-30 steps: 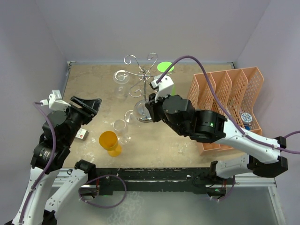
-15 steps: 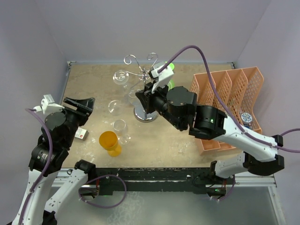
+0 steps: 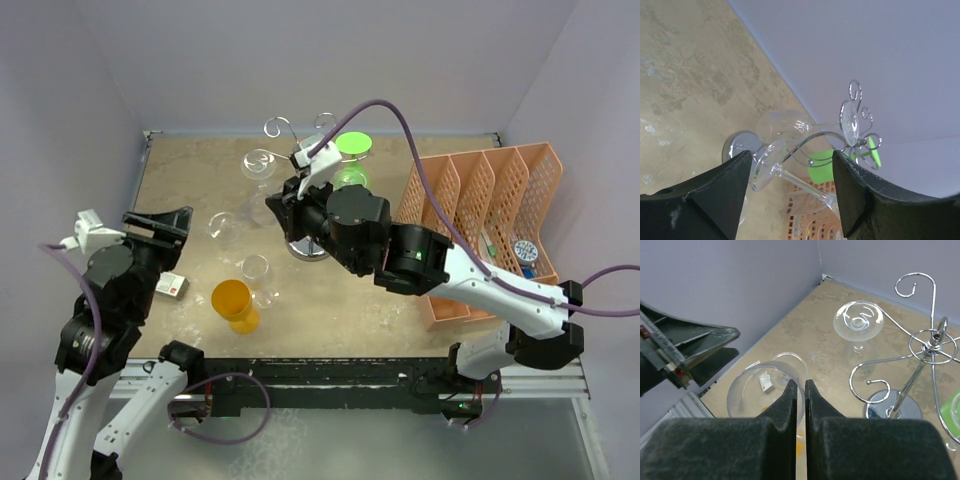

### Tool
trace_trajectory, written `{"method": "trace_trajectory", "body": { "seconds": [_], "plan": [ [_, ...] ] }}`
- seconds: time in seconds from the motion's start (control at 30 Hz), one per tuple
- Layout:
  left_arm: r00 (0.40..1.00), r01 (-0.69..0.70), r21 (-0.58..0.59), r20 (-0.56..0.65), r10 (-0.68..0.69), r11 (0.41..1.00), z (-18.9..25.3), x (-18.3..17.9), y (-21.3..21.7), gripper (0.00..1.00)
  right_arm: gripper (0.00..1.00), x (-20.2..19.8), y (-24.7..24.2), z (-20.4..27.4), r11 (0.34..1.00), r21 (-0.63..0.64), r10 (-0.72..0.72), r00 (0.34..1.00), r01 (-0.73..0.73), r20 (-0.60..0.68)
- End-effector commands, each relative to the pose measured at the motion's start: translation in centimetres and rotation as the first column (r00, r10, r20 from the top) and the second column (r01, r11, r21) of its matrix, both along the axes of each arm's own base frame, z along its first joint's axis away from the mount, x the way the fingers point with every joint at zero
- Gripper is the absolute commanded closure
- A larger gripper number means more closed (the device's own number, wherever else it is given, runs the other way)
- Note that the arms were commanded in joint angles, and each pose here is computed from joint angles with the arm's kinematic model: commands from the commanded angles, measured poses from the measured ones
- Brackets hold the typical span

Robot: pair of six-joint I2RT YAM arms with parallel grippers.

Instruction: Place the wine glass upside down on the wine glass rack

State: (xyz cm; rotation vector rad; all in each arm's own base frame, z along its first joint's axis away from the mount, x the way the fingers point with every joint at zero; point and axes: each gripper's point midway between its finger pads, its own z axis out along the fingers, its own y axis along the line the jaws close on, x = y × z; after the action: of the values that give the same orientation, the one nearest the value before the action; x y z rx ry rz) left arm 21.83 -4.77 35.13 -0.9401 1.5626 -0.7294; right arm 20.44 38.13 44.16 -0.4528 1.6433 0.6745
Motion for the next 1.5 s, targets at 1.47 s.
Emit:
{"method": "trace_trajectory", "body": {
  "seconds": [1.47],
  "plan": [
    [0.978, 0.004, -0.631, 0.165, 0.130, 0.776, 3.9, 1.9, -0.8, 0.36, 0.97, 0.5, 2.6, 5.7, 0.937, 0.349, -0.004, 0.997, -0.025, 0.082]
  ]
}}
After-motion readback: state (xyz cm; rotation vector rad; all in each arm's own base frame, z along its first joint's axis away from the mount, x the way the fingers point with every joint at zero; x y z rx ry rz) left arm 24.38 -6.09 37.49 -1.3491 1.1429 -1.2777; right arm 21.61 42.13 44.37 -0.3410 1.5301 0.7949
